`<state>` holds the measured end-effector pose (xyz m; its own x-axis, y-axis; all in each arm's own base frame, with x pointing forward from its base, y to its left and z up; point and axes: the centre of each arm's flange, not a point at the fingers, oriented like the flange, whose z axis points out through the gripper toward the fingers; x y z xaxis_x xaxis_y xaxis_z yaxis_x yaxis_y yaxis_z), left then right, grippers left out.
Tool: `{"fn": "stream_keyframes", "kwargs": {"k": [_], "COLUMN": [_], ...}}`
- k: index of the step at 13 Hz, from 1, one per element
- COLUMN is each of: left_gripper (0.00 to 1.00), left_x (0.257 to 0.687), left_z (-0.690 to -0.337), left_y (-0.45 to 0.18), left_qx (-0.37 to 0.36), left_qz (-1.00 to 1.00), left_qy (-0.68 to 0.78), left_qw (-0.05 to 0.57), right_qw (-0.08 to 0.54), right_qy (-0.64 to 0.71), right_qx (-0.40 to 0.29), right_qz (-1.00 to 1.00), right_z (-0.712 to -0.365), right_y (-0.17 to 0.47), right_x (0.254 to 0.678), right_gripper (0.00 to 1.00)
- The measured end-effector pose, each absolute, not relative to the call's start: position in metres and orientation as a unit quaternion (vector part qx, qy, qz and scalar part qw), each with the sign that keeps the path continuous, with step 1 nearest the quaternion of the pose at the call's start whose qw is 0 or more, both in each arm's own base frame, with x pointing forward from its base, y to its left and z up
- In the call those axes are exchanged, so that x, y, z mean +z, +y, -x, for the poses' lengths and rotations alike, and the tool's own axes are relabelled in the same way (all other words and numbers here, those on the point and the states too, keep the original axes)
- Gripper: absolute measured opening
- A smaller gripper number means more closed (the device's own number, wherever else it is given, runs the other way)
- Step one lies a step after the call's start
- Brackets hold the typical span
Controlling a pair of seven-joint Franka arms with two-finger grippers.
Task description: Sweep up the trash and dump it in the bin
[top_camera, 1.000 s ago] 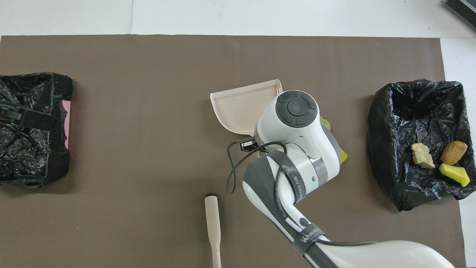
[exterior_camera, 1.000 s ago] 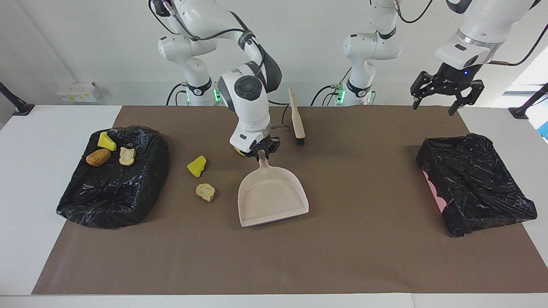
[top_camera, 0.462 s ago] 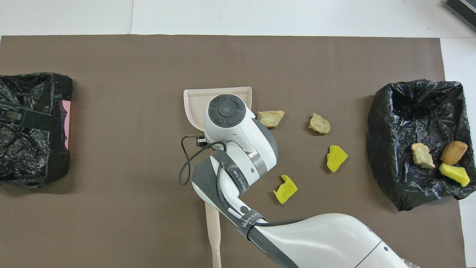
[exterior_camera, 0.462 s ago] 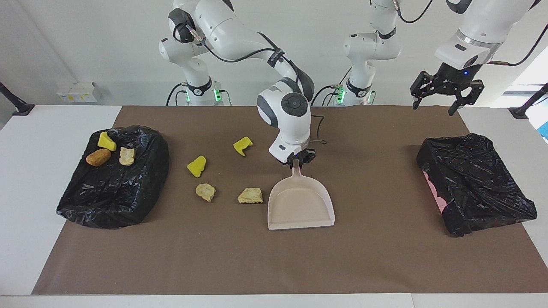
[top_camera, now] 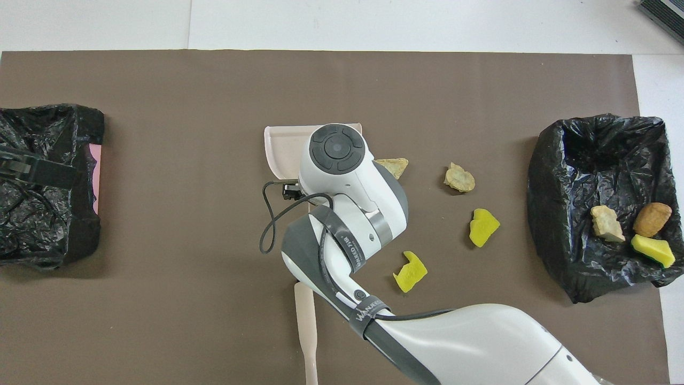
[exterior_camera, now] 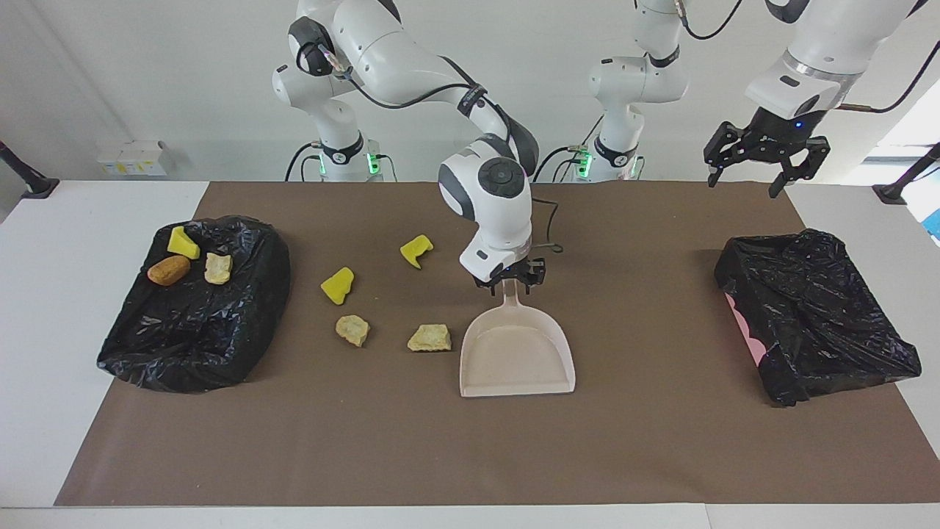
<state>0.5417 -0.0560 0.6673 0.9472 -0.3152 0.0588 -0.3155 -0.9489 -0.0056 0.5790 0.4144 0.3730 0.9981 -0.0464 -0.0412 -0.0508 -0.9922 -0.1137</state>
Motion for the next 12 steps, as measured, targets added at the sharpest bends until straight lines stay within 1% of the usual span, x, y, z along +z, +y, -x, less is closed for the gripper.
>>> {"fn": "stream_keyframes", "kwargs": {"k": [1, 2, 4, 7, 10, 12], "left_gripper": [1.0, 1.0, 1.0, 1.0, 1.0, 1.0], "left_x": [0.667, 0.667, 0.666, 0.656, 0.619, 0.592], "left_z": [-0.542, -0.542, -0.541, -0.546, -0.556, -0.557], "left_y": [-0.056, -0.057, -0.06, -0.082, -0.138, -0.176], "left_qx": [0.029, 0.03, 0.029, 0.038, 0.052, 0.046], "left_qz": [-0.987, -0.987, -0.986, -0.989, -0.991, -0.991], "left_qy": [-0.16, -0.16, -0.161, -0.144, -0.126, -0.12], "left_qw": [0.002, 0.002, 0.002, 0.008, 0.016, 0.022], "right_qw": [0.054, 0.052, 0.047, 0.033, 0.014, 0.003], "right_qy": [0.026, 0.025, 0.016, -0.009, -0.023, -0.027], "right_qx": [0.023, 0.024, 0.027, 0.035, 0.047, 0.052], "right_qz": [0.998, 0.998, 0.998, 0.999, 0.999, 0.998], "right_z": [-0.578, -0.573, -0.551, -0.495, -0.435, -0.401], "right_y": [0.409, 0.406, 0.404, 0.419, 0.438, 0.448], "right_x": [0.382, 0.393, 0.413, 0.424, 0.417, 0.414], "right_gripper": [0.98, 1.0, 1.0, 1.0, 1.0, 1.0]}}
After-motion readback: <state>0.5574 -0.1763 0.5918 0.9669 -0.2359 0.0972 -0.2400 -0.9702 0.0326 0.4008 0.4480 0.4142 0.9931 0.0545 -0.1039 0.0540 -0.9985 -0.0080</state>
